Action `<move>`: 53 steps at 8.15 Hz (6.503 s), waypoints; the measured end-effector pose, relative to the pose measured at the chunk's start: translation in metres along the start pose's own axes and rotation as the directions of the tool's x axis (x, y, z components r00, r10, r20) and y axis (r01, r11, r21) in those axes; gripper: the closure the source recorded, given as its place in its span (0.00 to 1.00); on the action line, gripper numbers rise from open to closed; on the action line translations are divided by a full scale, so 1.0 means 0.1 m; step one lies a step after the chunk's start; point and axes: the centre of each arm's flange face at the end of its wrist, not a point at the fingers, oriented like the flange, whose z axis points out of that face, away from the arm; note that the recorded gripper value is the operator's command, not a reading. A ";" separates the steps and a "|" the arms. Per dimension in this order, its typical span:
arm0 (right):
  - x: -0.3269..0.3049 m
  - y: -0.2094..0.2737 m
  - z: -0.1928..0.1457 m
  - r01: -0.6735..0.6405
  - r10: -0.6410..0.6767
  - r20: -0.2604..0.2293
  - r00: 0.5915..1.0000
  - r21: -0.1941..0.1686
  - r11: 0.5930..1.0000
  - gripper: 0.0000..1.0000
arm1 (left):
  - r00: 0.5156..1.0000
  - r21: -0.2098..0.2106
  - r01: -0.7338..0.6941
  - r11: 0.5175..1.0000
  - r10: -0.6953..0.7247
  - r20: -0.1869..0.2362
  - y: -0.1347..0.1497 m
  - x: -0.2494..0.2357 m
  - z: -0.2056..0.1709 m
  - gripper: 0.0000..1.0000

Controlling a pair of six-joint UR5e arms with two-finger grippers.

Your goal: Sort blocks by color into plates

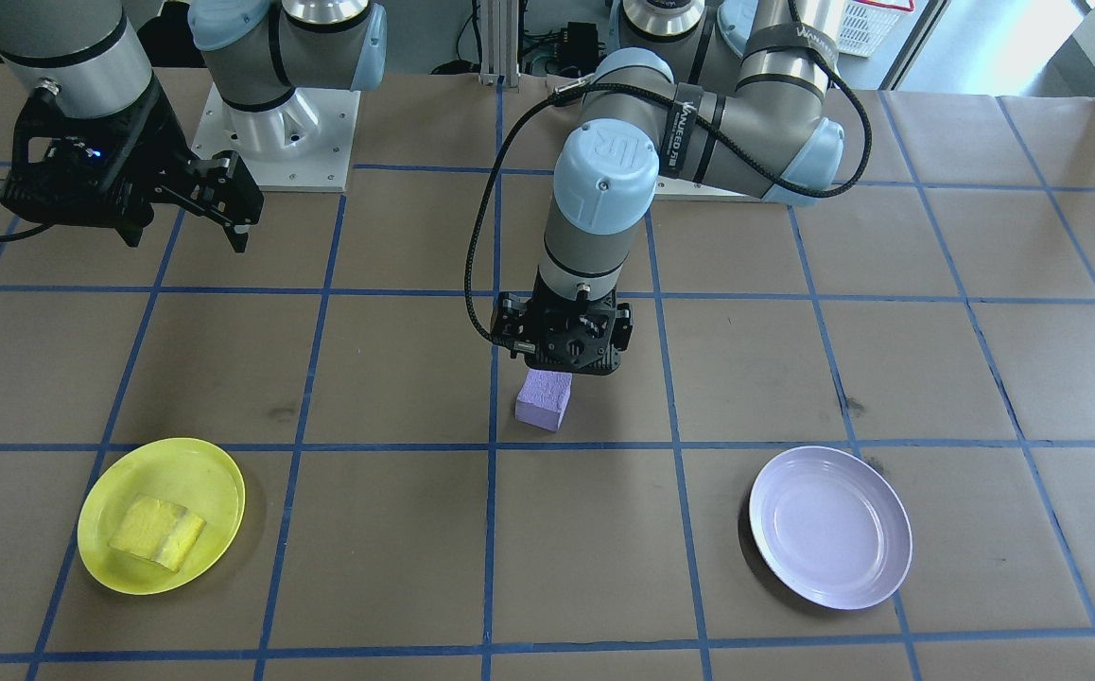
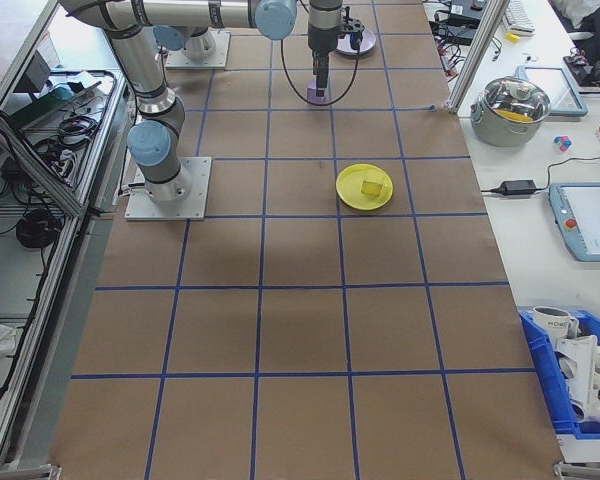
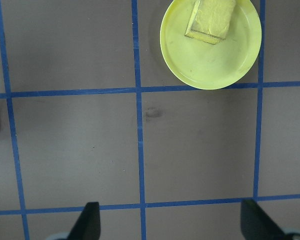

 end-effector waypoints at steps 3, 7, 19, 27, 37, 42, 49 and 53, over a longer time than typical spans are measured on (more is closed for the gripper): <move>0.00 -0.01 0.01 0.008 -0.008 0.000 1.000 -0.001 1.000 0.00 | 1.000 0.001 -0.001 1.000 0.001 0.000 -0.18 0.02 0.49 0.00; 0.00 0.03 0.04 0.007 -0.007 0.002 1.000 -0.014 1.000 0.00 | 1.000 0.016 -0.002 1.000 0.002 -0.001 -0.22 0.03 0.61 0.00; -0.05 0.00 0.10 0.027 -0.026 0.050 0.998 -0.015 1.000 0.00 | 1.000 -0.009 -0.020 1.000 0.020 0.000 -0.12 0.04 0.73 1.00; -0.05 0.01 0.17 0.026 -0.024 0.049 0.999 -0.027 0.999 0.00 | 0.998 -0.069 0.052 0.996 -0.048 0.045 -0.86 -2.10 -0.76 1.00; -0.03 0.01 0.21 0.023 -0.021 0.044 0.999 -0.033 0.999 0.00 | 0.994 -0.087 0.083 0.993 -0.077 0.074 -1.71 -3.50 0.03 0.40; -0.03 0.00 0.21 0.022 -0.021 0.048 0.999 -0.033 0.999 0.00 | 0.993 -0.095 0.097 0.991 -0.090 0.073 -1.73 -3.52 0.13 0.00; -0.03 0.00 0.21 0.022 -0.021 0.050 0.999 -0.033 0.999 0.00 | 0.988 -0.001 0.109 0.994 -0.108 0.107 -1.64 -3.00 -0.48 0.00; -0.03 0.00 0.21 0.022 -0.021 0.048 0.999 -0.034 0.999 0.00 | 0.986 0.083 0.111 0.990 -0.120 0.114 -1.25 -2.17 -1.32 0.00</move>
